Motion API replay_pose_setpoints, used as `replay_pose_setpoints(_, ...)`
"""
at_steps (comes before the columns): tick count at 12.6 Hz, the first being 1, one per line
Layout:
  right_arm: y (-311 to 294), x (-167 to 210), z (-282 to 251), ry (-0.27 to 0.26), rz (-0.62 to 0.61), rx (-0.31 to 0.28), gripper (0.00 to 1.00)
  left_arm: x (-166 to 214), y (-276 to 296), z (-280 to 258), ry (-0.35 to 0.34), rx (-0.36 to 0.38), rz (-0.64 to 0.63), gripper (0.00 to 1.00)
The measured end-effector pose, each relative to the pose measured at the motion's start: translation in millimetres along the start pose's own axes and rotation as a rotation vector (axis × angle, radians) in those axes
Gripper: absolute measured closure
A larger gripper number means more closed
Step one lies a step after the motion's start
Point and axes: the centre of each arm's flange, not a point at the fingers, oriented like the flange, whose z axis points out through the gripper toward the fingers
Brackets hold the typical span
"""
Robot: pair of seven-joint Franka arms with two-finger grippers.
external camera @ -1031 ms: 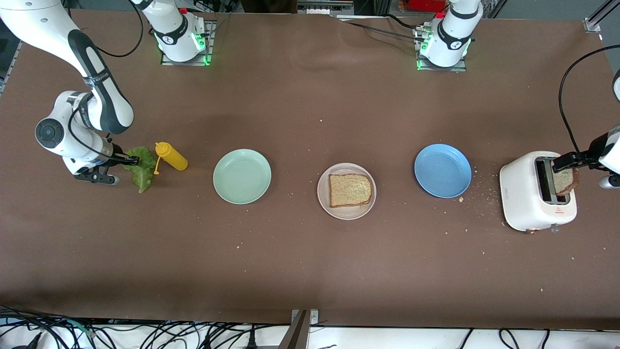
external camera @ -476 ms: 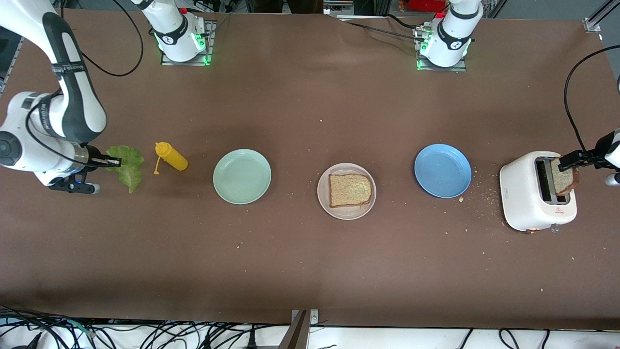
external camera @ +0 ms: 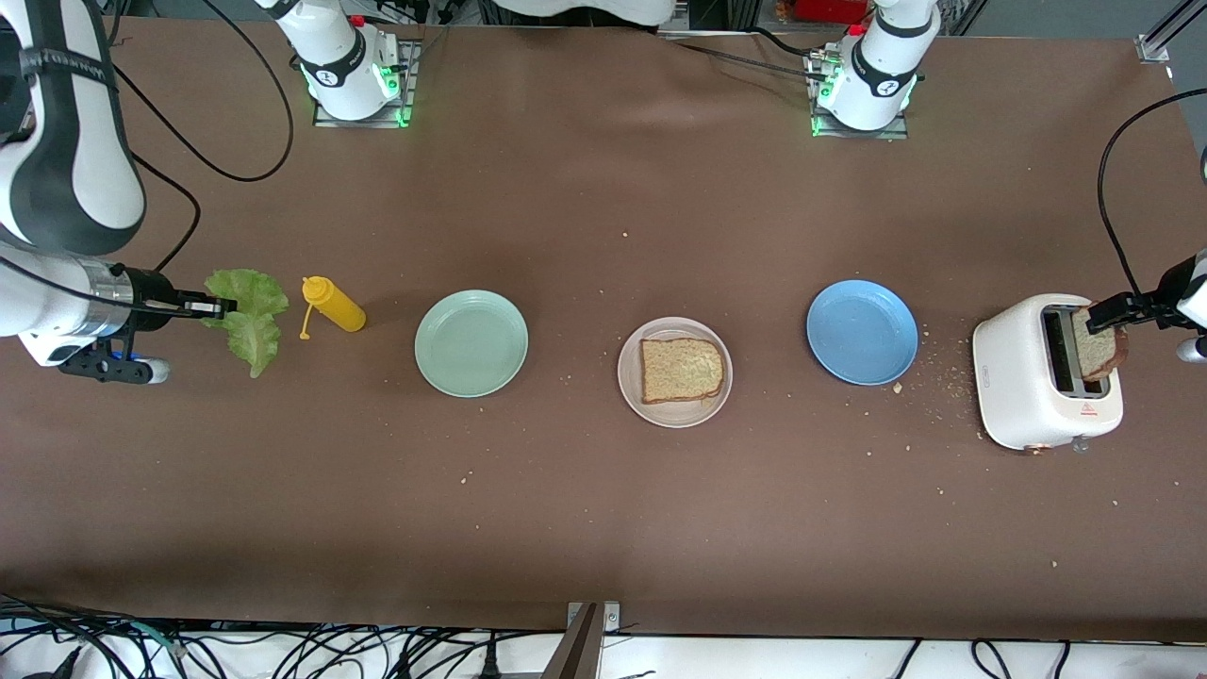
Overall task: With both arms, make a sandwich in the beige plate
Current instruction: 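Lift the lettuce with the right gripper while the left gripper grasps the toast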
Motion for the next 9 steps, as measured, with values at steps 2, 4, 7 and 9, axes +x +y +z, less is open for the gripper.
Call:
replay_pose_setpoints(2,-50.2,-9.2,-23.0,0.021,-0.020,0.097,0.95,1.8,-3.9,6.9,0.004,-0.002,-0.005,0.00)
replay_pose_setpoints(4,-111.6,-25.5,-38.3,0.036,-0.033,0.164,0.95,4.8,-3.9,16.1,0.001,-0.005,-0.004,0.00)
replay_pose_setpoints(7,-215.2,-53.9,-39.0,0.110,-0.078,0.245,0.95,10.7,-4.5,29.4,-0.010,-0.013,-0.002,0.00)
replay_pose_setpoints(9,-287.4,-75.3,-21.2,0.153,-0.105,0.291,0.95,14.6,-5.0,37.5,-0.016,-0.017,0.006,0.07)
